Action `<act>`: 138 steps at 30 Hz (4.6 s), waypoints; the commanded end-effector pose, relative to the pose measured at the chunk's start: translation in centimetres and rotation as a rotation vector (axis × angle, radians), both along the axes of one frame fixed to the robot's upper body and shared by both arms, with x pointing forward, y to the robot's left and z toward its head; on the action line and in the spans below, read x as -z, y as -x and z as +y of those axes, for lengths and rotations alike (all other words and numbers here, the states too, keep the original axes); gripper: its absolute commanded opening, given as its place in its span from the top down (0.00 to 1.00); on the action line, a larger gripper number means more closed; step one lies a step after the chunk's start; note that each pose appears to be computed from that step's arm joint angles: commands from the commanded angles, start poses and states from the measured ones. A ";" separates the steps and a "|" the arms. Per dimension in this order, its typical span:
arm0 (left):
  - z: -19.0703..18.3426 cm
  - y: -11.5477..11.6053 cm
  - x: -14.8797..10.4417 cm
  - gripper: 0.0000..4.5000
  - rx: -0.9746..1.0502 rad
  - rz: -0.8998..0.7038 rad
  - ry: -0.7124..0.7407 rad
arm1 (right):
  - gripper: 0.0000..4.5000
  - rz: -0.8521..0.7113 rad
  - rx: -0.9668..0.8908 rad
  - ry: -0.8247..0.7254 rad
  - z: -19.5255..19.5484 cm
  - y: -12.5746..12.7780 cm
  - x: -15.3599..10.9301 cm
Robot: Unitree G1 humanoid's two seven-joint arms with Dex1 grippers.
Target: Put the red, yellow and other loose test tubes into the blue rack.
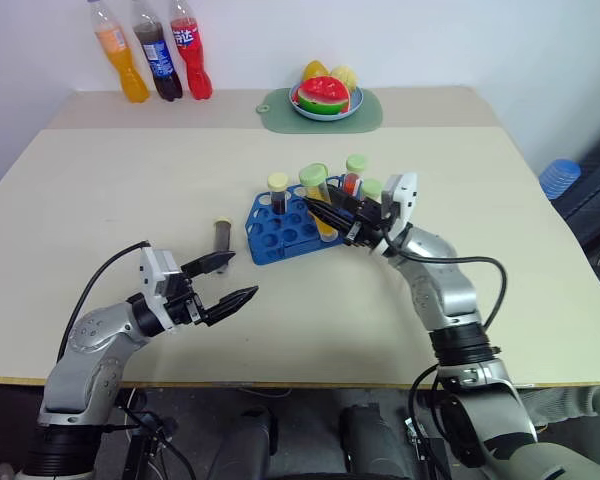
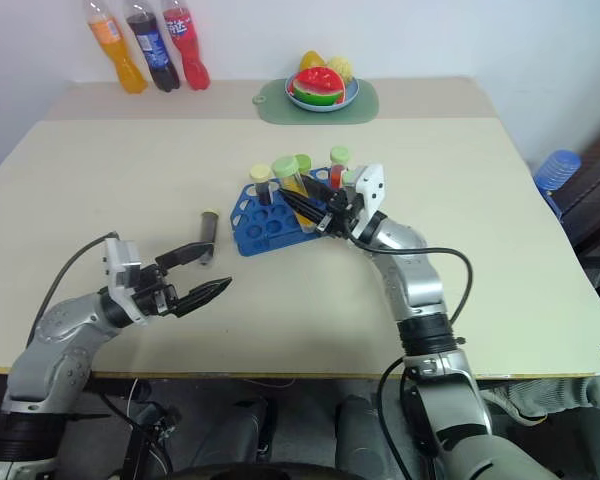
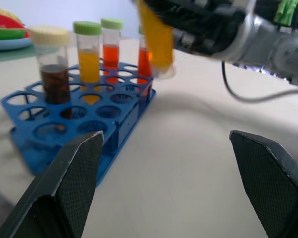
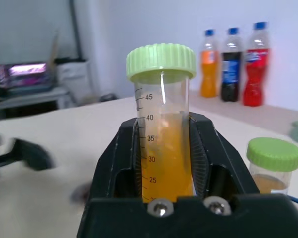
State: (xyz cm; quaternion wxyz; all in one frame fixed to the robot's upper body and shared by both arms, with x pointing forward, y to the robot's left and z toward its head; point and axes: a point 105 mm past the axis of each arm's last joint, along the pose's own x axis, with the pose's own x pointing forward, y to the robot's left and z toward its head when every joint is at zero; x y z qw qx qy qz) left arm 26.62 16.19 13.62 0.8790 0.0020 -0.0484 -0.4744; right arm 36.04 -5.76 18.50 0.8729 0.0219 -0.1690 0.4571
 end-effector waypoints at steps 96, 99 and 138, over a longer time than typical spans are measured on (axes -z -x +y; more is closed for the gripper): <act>2.2 -8.7 -3.6 0.67 -0.721 0.718 -0.062 | 0.00 -0.108 -0.129 0.550 -9.1 7.5 2.2; 1.0 -5.9 -6.1 0.67 -0.510 0.385 -0.051 | 0.00 -0.107 -0.119 0.537 -9.2 7.3 2.3; -11.4 -9.2 2.0 0.67 -0.278 -0.258 0.076 | 0.00 -0.033 0.014 0.559 -12.5 8.2 1.9</act>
